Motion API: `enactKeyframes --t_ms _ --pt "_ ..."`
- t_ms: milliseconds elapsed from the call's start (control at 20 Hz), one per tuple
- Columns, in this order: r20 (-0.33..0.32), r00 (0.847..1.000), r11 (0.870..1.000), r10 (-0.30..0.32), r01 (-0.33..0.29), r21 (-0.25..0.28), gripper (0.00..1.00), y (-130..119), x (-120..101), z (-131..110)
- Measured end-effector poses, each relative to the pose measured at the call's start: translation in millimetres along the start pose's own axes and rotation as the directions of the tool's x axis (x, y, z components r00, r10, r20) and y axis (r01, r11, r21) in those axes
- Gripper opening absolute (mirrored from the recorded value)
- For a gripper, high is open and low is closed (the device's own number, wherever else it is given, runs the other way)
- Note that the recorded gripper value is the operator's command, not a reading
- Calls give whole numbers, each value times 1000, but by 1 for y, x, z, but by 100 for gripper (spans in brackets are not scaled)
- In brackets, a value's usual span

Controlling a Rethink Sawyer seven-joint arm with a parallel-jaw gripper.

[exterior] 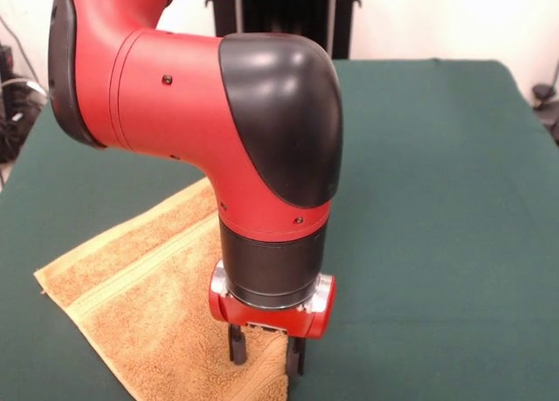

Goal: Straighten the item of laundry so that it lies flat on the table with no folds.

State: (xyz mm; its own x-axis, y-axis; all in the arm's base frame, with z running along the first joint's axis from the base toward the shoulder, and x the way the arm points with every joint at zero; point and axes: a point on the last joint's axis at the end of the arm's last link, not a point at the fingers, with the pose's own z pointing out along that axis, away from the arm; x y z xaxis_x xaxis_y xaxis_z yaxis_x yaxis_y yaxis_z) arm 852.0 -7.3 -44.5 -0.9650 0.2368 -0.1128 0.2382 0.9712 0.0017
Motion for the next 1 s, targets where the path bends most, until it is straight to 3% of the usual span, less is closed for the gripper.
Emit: enactKeyframes --t_ms 750,1000 --pt "2 1000 1000 2 -2 0 100 0 0 0" --pt "3 999 999 40 -40 -4 100 -1 -1 0"
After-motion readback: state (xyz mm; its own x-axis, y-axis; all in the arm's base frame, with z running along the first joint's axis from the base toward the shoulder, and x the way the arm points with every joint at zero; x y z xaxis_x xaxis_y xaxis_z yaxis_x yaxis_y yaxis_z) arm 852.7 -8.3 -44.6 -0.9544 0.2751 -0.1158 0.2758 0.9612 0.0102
